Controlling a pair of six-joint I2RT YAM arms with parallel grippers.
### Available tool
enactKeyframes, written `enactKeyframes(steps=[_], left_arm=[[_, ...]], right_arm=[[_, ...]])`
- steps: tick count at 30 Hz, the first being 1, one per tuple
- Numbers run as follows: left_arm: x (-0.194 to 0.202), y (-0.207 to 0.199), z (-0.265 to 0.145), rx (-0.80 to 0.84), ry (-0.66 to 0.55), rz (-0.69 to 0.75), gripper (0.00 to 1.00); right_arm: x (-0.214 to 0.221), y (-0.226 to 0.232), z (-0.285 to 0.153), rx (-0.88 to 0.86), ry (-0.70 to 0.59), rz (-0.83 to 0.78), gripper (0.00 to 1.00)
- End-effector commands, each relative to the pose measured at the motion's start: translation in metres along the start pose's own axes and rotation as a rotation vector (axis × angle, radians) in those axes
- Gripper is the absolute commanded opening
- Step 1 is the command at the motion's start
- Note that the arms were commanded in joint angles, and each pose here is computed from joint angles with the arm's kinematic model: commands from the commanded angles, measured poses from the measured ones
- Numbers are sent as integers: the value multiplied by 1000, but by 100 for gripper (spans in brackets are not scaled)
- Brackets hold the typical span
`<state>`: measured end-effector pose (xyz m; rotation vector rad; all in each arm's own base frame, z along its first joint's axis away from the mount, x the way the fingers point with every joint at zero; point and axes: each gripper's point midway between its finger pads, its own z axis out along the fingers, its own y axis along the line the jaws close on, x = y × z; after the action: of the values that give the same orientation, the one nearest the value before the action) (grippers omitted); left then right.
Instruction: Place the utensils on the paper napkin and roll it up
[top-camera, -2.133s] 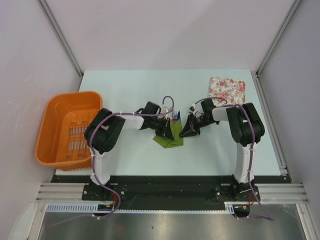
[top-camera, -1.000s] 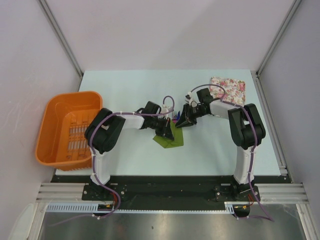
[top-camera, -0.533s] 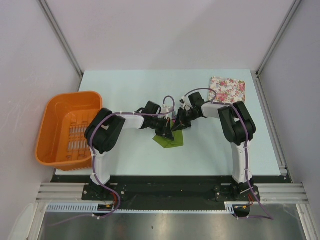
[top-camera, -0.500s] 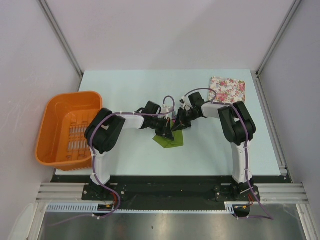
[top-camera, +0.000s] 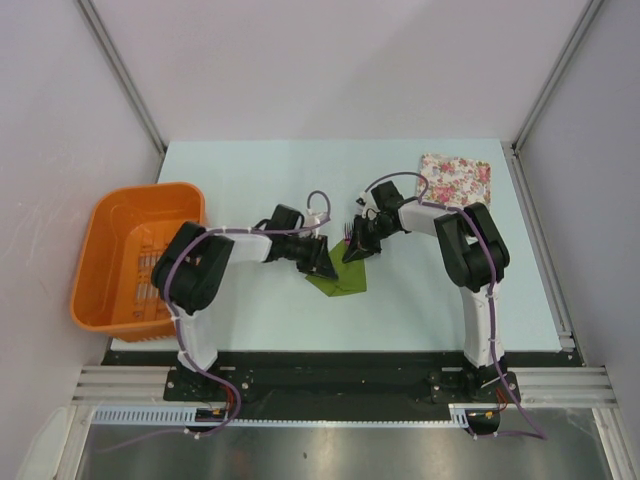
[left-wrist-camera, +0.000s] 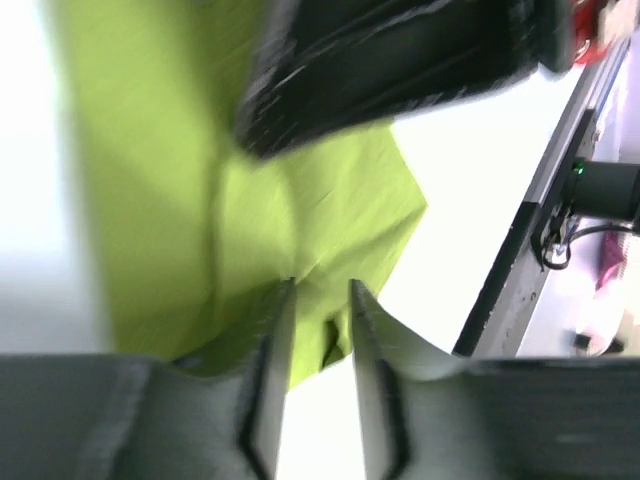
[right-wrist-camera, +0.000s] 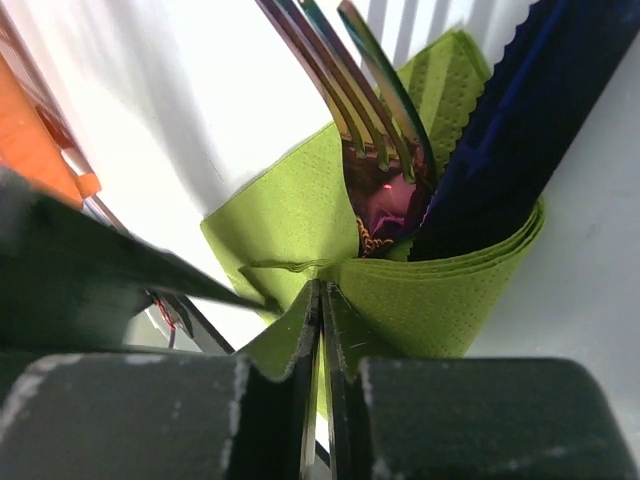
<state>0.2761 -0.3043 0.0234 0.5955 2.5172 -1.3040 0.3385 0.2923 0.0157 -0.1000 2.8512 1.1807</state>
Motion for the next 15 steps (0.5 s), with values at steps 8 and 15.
enactKeyframes(steps=[8, 15], left_arm=[[8, 38, -76, -168, -126, -201, 74], [26, 61, -56, -193, -90, -274, 73]], right_arm=[[-1, -45, 24, 181, -25, -33, 7], [-1, -48, 26, 192, -27, -34, 7]])
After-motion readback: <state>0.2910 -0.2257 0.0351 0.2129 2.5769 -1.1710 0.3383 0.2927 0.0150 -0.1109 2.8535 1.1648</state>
